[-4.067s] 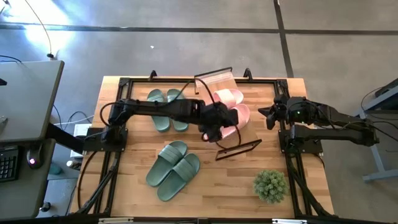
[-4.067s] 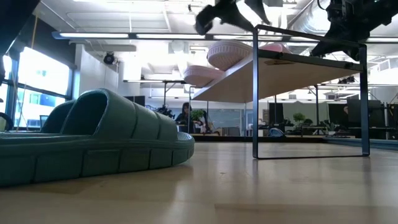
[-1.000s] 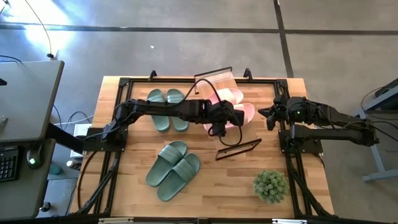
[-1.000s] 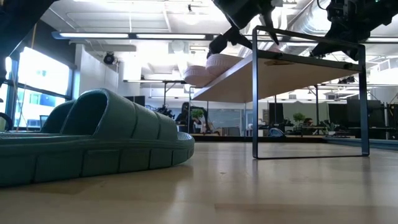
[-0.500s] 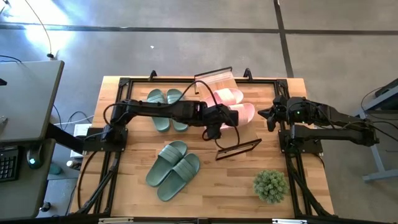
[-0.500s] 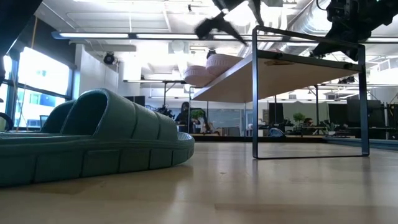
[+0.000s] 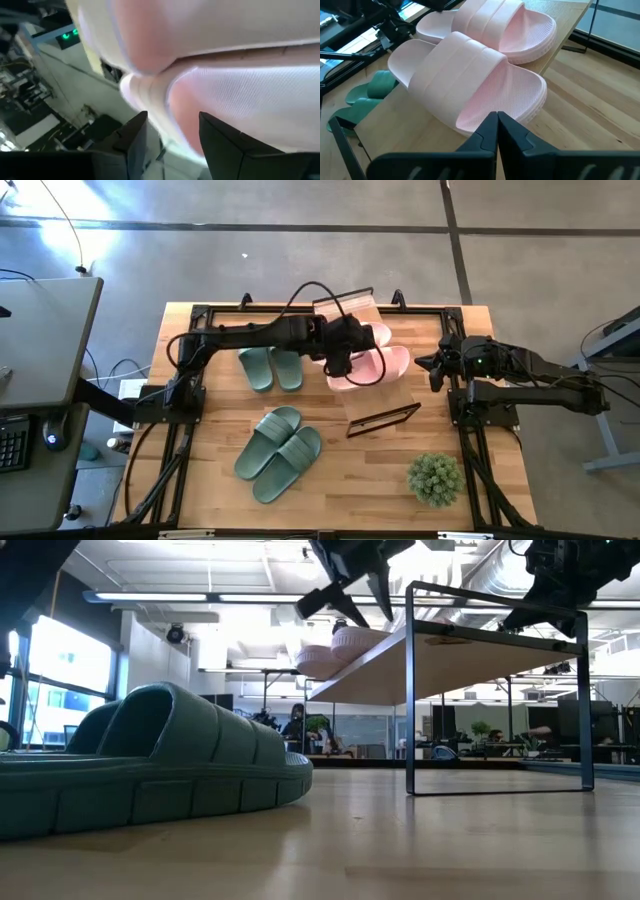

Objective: Pick and place slides into the shelf
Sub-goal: Adjust the pink slides

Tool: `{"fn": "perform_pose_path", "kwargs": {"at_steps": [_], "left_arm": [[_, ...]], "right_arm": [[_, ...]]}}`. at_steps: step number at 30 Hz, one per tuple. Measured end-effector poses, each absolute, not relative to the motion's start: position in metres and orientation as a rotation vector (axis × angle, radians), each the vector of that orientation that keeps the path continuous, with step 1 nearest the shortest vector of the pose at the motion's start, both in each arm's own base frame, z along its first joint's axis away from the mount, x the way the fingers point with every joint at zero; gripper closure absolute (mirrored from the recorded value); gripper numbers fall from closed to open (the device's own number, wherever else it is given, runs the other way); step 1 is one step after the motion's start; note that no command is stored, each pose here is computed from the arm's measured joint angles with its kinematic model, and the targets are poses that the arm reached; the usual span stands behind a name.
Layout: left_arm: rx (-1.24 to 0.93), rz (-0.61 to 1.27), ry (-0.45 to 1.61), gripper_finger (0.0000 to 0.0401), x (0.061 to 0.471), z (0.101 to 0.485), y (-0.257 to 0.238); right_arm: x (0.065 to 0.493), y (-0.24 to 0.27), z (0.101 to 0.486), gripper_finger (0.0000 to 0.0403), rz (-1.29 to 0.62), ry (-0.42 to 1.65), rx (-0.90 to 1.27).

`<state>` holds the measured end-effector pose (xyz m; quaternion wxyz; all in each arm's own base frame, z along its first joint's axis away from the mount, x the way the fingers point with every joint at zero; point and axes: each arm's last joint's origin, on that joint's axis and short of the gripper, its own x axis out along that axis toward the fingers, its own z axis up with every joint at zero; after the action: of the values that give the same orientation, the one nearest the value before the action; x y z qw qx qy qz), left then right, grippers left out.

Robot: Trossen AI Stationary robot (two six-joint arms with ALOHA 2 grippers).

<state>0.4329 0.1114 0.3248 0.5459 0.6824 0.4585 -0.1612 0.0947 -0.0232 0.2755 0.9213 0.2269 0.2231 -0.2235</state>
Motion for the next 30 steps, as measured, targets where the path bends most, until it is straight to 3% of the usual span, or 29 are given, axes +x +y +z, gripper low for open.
{"fn": "perform_pose_path", "kwargs": {"at_steps": [10, 19, 30], "left_arm": [[1.651, -0.295, 1.021, 0.0259, 0.445, 0.322, 0.125], [1.662, -0.358, 1.056, 0.0277, 0.451, 0.304, 0.127], [1.668, -0.307, 1.068, 0.0296, 0.454, 0.302, 0.135]], "right_arm": [[0.095, -0.023, 0.276, 0.0403, -0.461, 0.457, 0.462], [0.095, -0.023, 0.276, 0.0403, -0.461, 0.457, 0.462], [0.095, -0.023, 0.276, 0.0403, -0.457, 0.459, 0.460]]}}
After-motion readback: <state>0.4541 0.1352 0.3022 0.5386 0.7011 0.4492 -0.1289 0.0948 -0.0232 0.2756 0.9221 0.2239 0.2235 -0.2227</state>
